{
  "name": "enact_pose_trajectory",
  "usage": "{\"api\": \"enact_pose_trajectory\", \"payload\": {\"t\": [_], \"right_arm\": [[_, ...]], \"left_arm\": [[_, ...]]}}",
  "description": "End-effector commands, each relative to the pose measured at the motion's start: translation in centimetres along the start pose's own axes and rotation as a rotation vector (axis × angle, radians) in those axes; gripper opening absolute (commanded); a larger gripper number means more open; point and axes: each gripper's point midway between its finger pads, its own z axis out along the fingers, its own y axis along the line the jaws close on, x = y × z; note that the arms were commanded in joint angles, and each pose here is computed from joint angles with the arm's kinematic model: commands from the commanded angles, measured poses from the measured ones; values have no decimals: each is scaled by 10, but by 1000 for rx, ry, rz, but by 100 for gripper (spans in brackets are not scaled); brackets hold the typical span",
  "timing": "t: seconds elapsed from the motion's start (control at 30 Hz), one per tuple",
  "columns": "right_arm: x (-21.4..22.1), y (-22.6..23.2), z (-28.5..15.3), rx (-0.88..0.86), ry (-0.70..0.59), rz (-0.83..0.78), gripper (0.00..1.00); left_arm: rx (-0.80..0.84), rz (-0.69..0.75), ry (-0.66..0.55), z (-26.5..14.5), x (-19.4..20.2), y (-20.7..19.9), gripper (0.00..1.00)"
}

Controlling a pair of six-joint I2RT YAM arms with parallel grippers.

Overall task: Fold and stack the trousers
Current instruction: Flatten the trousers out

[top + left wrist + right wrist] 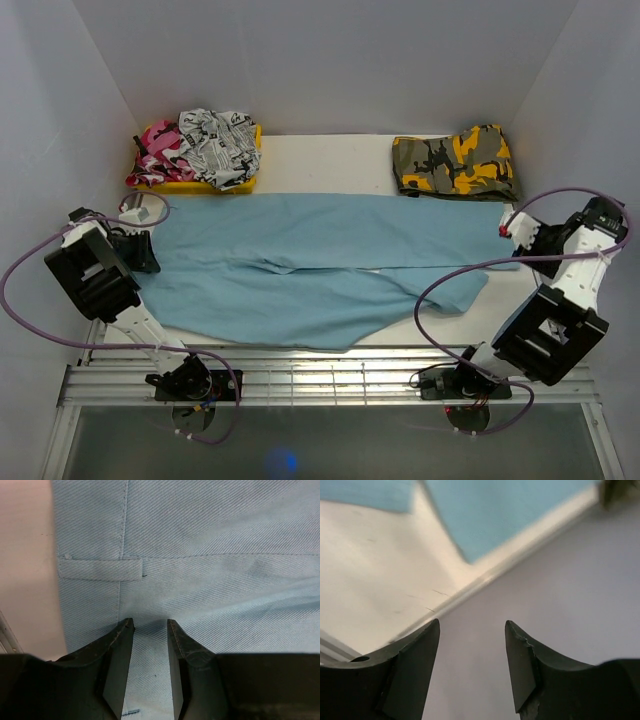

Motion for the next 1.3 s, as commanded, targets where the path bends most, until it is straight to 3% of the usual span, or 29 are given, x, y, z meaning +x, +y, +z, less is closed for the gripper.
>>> {"api": "enact_pose_trajectory", "payload": {"t": [0.0, 0.13, 0.23, 0.33, 0.37, 0.4, 0.43, 0.47, 0.57, 0.6, 0.73, 0.8, 0.87, 0.97, 1.1, 1.27], "right_arm": [[-37, 108, 13, -333, -214, -155, 61], [-70, 145, 45, -325, -322, -289, 70], [-71, 168, 78, -300, -314, -429, 78], [-61, 176, 111, -299, -264, -523, 75], [-62, 169, 115, -294, -254, -502, 59], [-64, 156, 112, -305, -241, -471, 28], [-63, 158, 102, -357, -230, -428, 15], [-62, 149, 89, -363, -211, -393, 8], [-72, 100, 16, -296, -223, -324, 8], [-74, 88, 10, -263, -218, -350, 8], [-69, 98, -22, -291, -150, -322, 8], [-49, 110, -31, -303, -29, -399, 8], [-34, 134, -28, -368, 32, -424, 8], [-22, 136, -37, -368, 113, -433, 8], [-39, 115, -37, -318, 52, -377, 8], [-87, 98, 2, -466, -37, -275, 8]], "left_arm": [[-62, 31, 10, -14, 3, 11, 45], [-51, 26, 4, -15, 1, 9, 46], [-48, 30, 0, -15, 0, 9, 45], [-44, 19, -3, -12, -1, 10, 45], [-42, 13, -8, -11, -3, 11, 45], [-45, 15, -9, -11, -4, 12, 45], [-52, 19, -6, -11, -4, 14, 45], [-56, 19, -5, -11, -4, 15, 45], [-46, 15, -19, -9, -9, 16, 44], [-47, 16, -20, -9, -9, 16, 44], [-44, 11, -14, -5, -7, 18, 43], [-49, 15, -22, -4, -9, 19, 42], [-45, 22, -25, -3, -7, 17, 41], [-43, 37, -31, -2, -3, 14, 39], [-57, 63, -35, 3, 3, 15, 29], [-68, 49, -15, 8, 3, 23, 11]]}}
